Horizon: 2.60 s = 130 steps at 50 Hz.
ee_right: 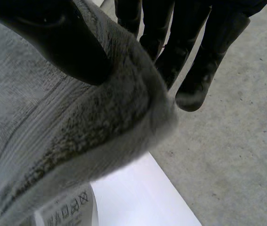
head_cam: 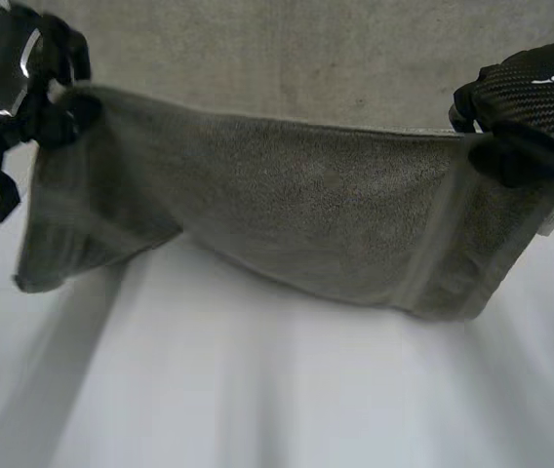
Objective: Fold the towel.
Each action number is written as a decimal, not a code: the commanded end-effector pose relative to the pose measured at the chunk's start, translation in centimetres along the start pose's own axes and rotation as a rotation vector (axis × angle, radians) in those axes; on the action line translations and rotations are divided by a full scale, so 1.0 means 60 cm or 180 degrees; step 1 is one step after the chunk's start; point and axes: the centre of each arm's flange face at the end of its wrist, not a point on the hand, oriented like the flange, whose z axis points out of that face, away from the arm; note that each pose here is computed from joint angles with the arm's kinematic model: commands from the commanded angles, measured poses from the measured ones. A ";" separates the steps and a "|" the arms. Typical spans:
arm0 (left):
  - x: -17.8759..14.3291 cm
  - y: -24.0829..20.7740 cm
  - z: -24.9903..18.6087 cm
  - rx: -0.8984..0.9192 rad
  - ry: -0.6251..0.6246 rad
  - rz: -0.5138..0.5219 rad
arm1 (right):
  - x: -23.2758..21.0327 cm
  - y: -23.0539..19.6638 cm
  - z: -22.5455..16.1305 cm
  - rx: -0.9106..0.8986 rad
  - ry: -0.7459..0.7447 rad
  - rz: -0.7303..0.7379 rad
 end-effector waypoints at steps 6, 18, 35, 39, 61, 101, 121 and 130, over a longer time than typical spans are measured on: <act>0.026 0.021 -0.021 -0.0109 0.0423 -0.0015 | -0.016 0.023 -0.006 -0.0360 -0.0208 -0.0310; 0.022 0.175 -0.035 -0.1031 0.0604 0.0351 | -0.030 0.075 0.023 -0.0567 -0.0368 -0.0203; 0.019 0.239 -0.081 -0.1830 0.0650 0.0292 | -0.029 0.084 0.034 -0.0511 -0.0315 -0.0113; 0.018 0.240 -0.082 -0.1855 0.0617 0.0266 | -0.029 0.084 0.034 -0.0508 -0.0312 -0.0111; -0.045 0.126 -0.019 -0.1233 -0.0196 0.0812 | 0.004 0.038 0.025 -0.0202 0.0041 0.0100; -0.029 -0.105 0.217 0.0635 -0.0048 0.1265 | 0.116 -0.180 0.104 0.2700 0.1500 -0.0574; -0.017 0.003 0.128 0.0165 0.0141 0.0804 | 0.055 -0.030 0.158 0.1224 0.0684 -0.0160; 0.001 0.165 0.012 -0.0526 0.0502 0.0818 | -0.032 0.105 0.158 0.0424 0.0174 -0.0270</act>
